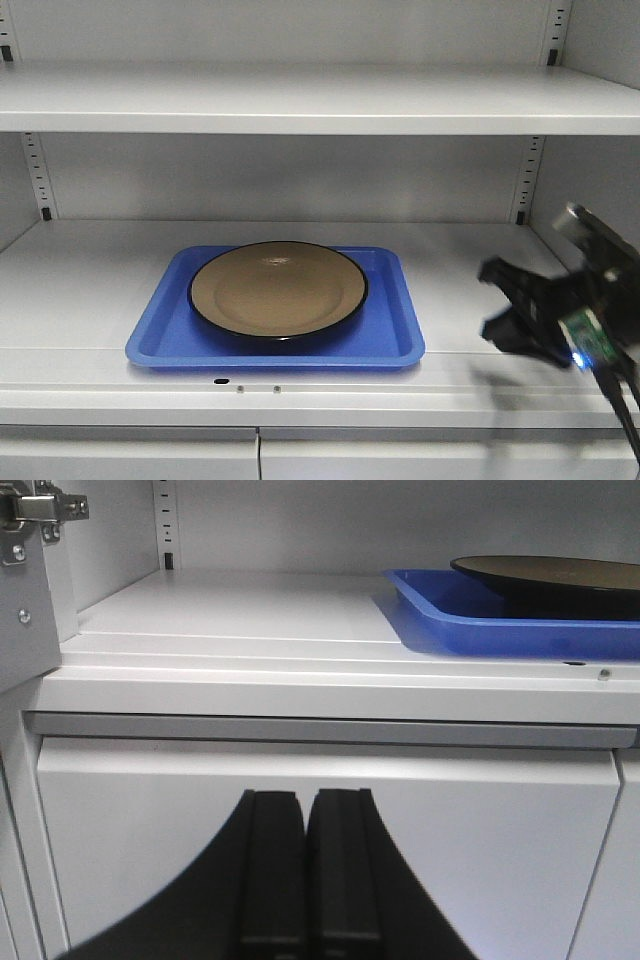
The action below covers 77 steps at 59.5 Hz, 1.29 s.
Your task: Place disk in tray to left cabinet
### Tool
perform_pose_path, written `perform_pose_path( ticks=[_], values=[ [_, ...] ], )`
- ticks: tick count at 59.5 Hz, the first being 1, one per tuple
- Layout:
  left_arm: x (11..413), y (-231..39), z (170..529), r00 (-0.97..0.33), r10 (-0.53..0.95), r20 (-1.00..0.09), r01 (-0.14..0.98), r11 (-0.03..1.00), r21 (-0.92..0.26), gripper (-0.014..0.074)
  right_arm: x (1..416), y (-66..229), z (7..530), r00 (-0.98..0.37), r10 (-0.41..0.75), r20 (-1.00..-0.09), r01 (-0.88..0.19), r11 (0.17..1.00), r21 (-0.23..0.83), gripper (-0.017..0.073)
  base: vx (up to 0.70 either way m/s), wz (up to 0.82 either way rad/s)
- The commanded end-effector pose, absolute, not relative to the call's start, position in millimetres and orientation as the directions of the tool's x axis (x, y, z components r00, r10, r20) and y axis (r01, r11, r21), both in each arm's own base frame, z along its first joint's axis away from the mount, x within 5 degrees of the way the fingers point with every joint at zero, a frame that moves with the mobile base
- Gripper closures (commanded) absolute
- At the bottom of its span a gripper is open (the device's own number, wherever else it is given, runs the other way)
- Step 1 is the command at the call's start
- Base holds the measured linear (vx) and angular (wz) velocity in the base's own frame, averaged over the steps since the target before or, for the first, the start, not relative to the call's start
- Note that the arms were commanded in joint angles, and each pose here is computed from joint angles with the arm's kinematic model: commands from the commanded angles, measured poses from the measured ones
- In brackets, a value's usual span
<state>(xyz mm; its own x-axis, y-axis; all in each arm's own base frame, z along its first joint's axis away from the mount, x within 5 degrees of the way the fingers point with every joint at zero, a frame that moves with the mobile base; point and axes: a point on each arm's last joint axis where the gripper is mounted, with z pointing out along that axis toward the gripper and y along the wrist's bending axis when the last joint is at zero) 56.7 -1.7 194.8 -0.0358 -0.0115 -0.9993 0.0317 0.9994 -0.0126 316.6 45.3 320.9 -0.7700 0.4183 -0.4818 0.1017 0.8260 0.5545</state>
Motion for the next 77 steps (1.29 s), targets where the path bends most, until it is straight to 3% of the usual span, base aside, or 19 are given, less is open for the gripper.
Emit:
perform_pose_path(
  ticks=[1,14,30,47,61,77],
  values=[
    [57.0,-2.3,195.8,0.03,-0.019,-0.999,0.041,0.999,-0.018,0.06,280.3,38.6,338.3,-0.694,0.413,-0.589,0.057,0.848,0.527,0.0452,0.0,0.0],
    [57.0,-2.3,195.8,0.03,-0.019,-0.999,0.041,0.999,-0.018,0.06,188.9,25.0,307.4,-0.651,0.309,-0.693,0.035,0.925,0.379,0.0522,0.0,0.0],
    [57.0,-2.3,195.8,0.03,-0.019,-0.999,0.041,0.999,-0.018,0.06,108.6,17.3,281.0,-0.493,0.293,-0.819,-0.01,0.94,0.342,0.0569,0.0,0.0],
    [57.0,-2.3,195.8,0.03,-0.019,-0.999,0.041,0.999,-0.018,0.06,92.8,10.8,235.1,-0.45,0.239,-0.86,0.006,0.964,0.265,0.0568,0.0,0.0],
    [57.0,-2.3,195.8,0.03,-0.019,-0.999,0.041,0.999,-0.018,0.06,86.7,3.4,193.0,-0.214,0.043,-0.976,-0.028,0.998,0.05,0.0567,0.0,0.0],
    [57.0,-2.3,195.8,0.03,-0.019,-0.999,0.041,0.999,-0.018,0.06,72.3,0.1,199.6,0.022,0.013,-1.0,0.0,1.0,0.013,0.0565,0.0,0.0]
  ],
)
